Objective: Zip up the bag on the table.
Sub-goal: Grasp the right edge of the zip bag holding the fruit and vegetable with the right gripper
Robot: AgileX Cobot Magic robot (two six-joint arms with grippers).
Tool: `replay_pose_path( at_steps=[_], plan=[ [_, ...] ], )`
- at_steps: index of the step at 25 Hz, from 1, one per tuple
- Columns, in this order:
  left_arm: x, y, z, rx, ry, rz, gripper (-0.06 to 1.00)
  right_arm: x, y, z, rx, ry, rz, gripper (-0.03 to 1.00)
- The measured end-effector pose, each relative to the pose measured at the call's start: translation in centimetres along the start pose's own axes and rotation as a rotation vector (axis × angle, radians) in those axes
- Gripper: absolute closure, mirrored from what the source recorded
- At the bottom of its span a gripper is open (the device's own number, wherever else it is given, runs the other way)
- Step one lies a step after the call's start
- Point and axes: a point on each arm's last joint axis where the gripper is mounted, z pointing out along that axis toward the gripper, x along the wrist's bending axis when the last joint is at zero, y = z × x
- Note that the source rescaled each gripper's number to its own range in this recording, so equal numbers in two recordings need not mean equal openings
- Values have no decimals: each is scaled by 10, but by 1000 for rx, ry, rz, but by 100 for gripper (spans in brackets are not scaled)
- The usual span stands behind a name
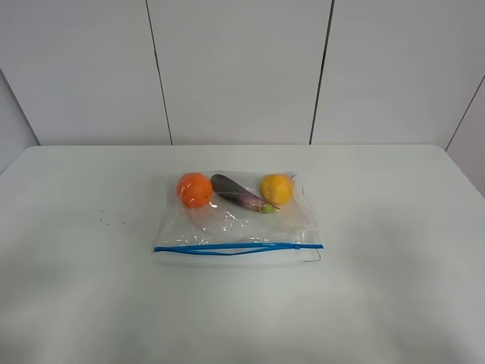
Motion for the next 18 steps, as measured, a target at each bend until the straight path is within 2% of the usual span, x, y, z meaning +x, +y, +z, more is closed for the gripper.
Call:
replay_pose_path(
  at_steps=[7, 11, 18],
  plan=[
    [0, 0, 0, 0, 0, 0, -6, 0, 0, 1, 4, 0, 0, -3],
    [0, 0, 0, 0, 0, 0, -6, 0, 19, 4, 53, 0, 4, -3],
    [0, 0, 0, 0, 0, 0, -6, -4, 86, 64, 345, 10, 36, -3]
  ],
)
